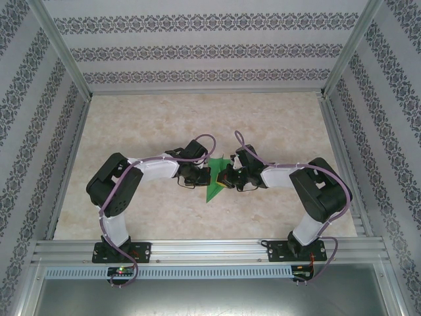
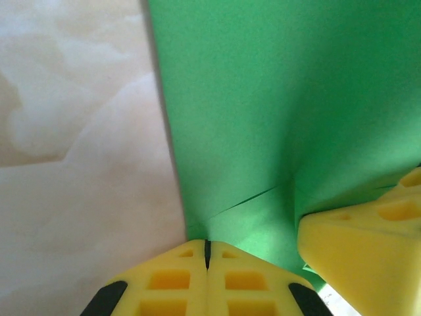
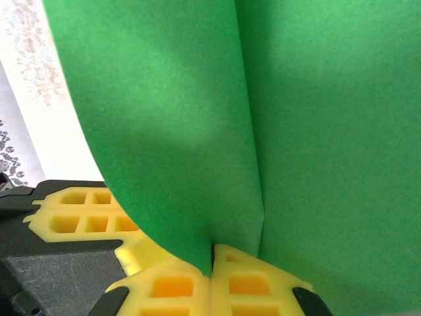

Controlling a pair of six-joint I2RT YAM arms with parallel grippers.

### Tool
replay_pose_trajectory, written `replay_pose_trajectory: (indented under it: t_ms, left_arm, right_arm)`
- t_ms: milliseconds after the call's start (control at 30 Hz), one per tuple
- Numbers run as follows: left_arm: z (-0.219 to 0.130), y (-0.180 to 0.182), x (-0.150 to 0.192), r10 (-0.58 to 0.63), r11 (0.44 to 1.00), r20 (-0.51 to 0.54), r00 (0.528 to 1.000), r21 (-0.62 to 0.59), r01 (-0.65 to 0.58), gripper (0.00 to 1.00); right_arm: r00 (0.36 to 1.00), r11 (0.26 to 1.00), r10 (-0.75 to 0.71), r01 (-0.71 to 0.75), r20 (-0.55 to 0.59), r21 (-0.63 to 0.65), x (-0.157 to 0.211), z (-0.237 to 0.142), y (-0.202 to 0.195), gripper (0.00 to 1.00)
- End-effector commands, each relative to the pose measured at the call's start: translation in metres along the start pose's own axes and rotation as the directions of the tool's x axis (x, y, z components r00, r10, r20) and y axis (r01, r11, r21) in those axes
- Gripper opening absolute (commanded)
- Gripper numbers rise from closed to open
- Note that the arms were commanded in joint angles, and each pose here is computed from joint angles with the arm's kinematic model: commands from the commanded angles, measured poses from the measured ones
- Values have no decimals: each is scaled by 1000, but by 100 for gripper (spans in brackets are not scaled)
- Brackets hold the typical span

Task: Fold a paper plane with a square sheet of paper (pick it up from the middle)
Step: Fourth fold the wing at the center of the table.

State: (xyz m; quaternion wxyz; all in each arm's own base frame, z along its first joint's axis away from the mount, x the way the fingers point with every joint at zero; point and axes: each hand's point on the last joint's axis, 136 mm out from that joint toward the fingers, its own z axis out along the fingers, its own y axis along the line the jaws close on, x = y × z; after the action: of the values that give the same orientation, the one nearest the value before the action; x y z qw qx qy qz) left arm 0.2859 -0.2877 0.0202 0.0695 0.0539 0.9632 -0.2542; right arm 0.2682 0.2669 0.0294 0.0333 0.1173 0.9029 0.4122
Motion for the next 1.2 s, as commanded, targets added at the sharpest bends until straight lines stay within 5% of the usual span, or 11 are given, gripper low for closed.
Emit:
replay_pose_trajectory:
  t_ms: [0, 1167]
  left_arm:
    - [9, 9, 3, 11, 1000, -8, 1000, -21, -11, 0]
    - [10, 21, 12, -17, 997, 5, 1000, 72, 17, 0]
  right_arm:
    - [999, 999, -32, 32, 17, 1, -3, -3, 9, 3]
    - [999, 1000, 17, -16, 48, -24, -21, 8, 21, 3]
